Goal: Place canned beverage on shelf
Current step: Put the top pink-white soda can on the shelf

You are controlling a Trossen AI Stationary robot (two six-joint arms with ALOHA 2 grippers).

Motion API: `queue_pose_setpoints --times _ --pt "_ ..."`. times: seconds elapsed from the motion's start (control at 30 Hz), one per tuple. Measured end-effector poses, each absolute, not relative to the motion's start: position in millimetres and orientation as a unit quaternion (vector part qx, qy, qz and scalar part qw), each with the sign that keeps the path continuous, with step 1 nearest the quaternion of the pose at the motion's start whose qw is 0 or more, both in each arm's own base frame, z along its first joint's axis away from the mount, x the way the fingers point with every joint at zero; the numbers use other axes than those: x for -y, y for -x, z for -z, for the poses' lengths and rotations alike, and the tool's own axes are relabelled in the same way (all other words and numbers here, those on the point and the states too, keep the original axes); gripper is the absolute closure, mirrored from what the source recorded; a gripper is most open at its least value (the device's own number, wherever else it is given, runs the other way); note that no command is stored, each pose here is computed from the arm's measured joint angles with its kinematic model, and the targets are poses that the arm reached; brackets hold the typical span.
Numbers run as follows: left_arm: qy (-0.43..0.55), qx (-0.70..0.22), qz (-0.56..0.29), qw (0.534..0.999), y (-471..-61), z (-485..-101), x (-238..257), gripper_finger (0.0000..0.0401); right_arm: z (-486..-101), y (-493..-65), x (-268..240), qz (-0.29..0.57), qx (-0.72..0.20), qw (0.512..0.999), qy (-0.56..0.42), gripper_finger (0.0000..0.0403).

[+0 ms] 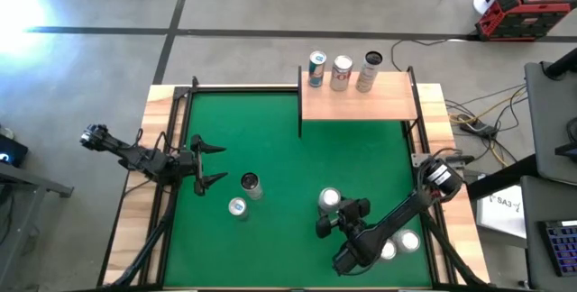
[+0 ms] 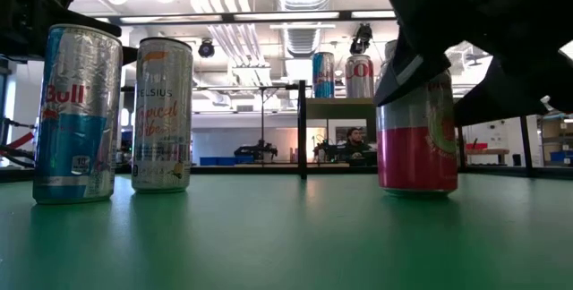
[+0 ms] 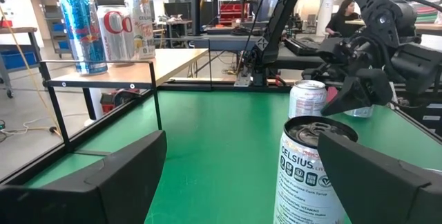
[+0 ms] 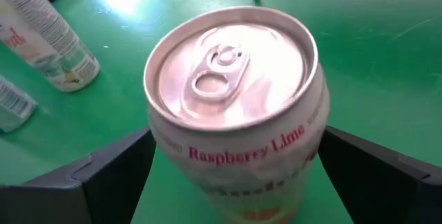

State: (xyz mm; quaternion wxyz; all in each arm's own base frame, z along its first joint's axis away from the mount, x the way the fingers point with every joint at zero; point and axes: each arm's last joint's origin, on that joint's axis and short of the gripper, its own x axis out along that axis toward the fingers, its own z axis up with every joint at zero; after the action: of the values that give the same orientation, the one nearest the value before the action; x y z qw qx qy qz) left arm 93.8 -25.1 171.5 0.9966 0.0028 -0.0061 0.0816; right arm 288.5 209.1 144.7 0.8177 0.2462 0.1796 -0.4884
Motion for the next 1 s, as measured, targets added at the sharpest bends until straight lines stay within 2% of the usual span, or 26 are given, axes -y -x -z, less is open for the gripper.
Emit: queue_pose_setpoints --times 0.2,0.43,0.7,0.87,1.0 --pt "-0.003 0.006 -0.082 0.997 -94 -171 25 0.004 -145 -289 -208 0.49 -0.181 0.815 -0.25 0.0029" --pt "-0.003 0.006 -0.082 0.997 -94 -171 25 0.004 -145 -293 -203 0.497 -0.174 0.81 -0.258 0.0124" --pt "-0.003 0.006 -0.082 0.997 -94 -171 25 0.004 -156 -291 -202 0.506 -0.186 0.803 -0.254 0.0124" --pt "-0.003 0.006 -0.082 0.997 -94 -171 25 0.004 -192 -292 -199 0.537 -0.199 0.786 -0.232 0.0124" --pt "-0.003 0.006 -0.081 0.997 -94 -171 25 0.004 -222 -293 -195 0.568 -0.167 0.764 -0.256 0.0124"
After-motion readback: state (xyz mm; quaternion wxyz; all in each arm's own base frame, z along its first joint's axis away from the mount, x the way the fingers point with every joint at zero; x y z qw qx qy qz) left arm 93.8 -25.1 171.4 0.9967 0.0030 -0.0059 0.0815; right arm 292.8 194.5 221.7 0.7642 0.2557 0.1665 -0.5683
